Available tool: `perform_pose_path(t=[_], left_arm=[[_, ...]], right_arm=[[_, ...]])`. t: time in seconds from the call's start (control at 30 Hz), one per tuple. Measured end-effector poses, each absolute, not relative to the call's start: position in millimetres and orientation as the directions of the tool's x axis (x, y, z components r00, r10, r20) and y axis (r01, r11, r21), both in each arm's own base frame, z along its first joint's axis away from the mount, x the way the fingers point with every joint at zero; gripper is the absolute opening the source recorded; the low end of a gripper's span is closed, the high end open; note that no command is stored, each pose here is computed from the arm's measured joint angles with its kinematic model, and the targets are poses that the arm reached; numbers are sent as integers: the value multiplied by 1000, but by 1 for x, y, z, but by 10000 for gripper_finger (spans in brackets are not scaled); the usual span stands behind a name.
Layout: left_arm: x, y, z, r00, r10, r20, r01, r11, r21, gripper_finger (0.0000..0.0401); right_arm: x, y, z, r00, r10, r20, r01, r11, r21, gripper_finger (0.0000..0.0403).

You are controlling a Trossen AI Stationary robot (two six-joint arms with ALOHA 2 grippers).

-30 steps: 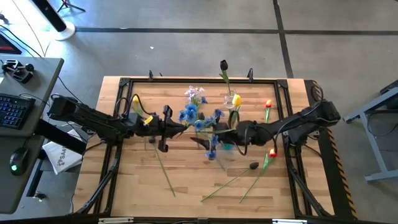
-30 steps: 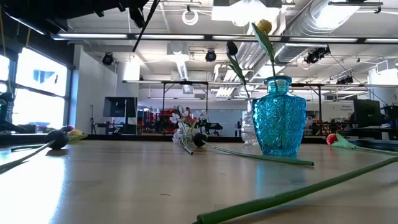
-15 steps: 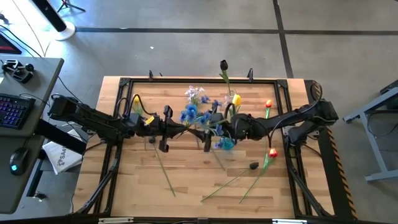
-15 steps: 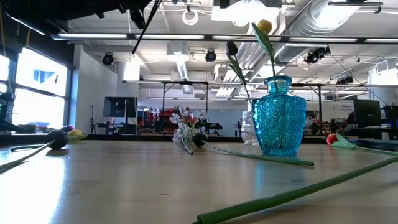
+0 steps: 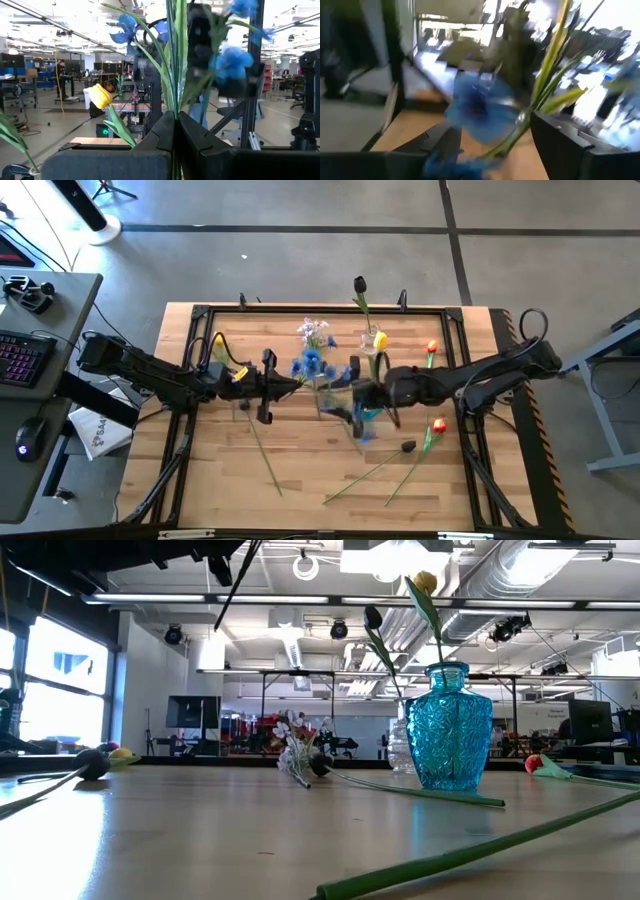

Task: Sort flowers into vase by color
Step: Put the blue flower into the transparent flower vase

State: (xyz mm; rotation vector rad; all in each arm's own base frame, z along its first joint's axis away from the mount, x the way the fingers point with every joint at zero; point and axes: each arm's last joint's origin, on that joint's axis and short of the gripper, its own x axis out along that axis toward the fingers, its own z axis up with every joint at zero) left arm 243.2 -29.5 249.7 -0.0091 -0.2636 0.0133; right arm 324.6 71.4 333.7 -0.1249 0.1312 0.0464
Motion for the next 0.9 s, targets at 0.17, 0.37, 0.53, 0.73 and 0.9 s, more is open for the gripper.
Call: perform_pose_path(t=[0.17, 0.37, 0.53, 0.73, 0.9], left_arm=[[243, -29, 250, 965, 37, 260, -35, 999, -15, 0], [243, -29, 249, 966, 38, 256, -37, 999, -7, 0], [243, -29, 249, 968, 38, 248, -37, 999, -6, 0], [244, -29, 248, 969, 37, 245, -37, 999, -5, 0], [244, -29, 248, 969, 37, 243, -37, 999, -5, 0]], right_arm=[[338, 57, 317, 981, -36, -191, 30, 999, -36, 232], [361, 40, 303, 990, -59, -130, 58, 998, -14, 232], [366, 37, 311, 1000, 15, -1, -15, 1000, -5, 232], [366, 37, 319, 996, 14, 86, -12, 1000, -18, 232], [366, 32, 319, 997, -1, 83, 2, 1000, -12, 232]])
